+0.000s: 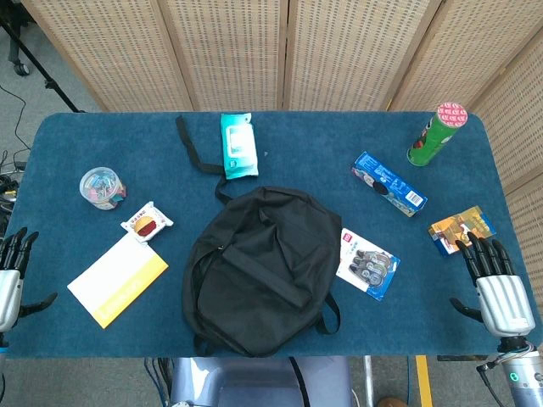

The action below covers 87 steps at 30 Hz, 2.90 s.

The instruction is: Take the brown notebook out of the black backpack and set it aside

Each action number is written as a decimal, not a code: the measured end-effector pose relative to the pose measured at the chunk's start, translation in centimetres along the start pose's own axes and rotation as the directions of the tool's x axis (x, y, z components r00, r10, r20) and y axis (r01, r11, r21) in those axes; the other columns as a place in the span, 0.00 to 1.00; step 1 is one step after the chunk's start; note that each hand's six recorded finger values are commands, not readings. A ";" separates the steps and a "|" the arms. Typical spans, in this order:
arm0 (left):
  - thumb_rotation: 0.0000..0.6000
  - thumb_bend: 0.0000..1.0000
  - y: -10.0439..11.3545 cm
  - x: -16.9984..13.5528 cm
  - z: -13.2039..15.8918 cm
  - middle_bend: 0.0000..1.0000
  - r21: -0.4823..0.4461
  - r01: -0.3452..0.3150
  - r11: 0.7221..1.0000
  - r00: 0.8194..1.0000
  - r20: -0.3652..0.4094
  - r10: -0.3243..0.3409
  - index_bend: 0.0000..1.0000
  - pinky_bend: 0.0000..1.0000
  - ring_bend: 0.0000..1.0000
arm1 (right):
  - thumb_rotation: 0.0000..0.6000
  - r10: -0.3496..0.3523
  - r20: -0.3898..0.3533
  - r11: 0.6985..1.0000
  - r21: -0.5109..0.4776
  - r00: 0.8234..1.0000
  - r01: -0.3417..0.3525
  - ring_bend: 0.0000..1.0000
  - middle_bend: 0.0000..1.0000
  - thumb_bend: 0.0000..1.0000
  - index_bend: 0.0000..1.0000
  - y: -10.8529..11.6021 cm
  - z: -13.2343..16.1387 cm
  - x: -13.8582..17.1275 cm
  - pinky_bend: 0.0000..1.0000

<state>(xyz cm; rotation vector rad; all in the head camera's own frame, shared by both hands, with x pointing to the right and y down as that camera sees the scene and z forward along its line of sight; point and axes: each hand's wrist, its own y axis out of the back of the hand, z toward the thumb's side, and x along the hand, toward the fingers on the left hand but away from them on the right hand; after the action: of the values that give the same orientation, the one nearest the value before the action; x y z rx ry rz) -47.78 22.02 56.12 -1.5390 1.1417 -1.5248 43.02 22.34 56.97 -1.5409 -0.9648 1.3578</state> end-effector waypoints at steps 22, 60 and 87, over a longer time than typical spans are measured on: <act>1.00 0.00 0.8 0.1 -0.6 0.00 -0.029 -0.020 0.999 1.000 -0.005 0.020 0.00 0.00 0.00 | 1.00 0.207 -0.645 0.954 -0.033 0.735 -0.298 0.00 0.00 0.00 0.02 -4.3 16.0 -0.2 0.00; 1.00 0.00 0.5 0.5 -0.9 0.00 -0.015 -0.016 1.000 1.000 -0.021 0.015 0.00 0.00 0.00 | 1.00 0.051 -0.697 0.883 -0.304 0.715 -0.359 0.26 0.36 0.59 0.36 -6.4 32.1 -2.1 0.36; 1.00 0.00 0.5 0.4 1.0 0.00 -0.048 -0.024 0.999 0.993 0.113 0.029 0.00 0.00 0.00 | 1.00 -0.070 -0.549 0.806 -0.523 0.833 -0.277 0.56 0.69 0.71 0.70 -4.9 31.7 -7.9 0.57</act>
<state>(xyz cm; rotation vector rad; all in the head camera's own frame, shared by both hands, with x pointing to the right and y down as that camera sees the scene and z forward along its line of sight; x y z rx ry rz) -46.83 21.37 55.68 -1.6140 1.1349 -1.3838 10.51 19.92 62.57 -2.3228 -0.9705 0.6013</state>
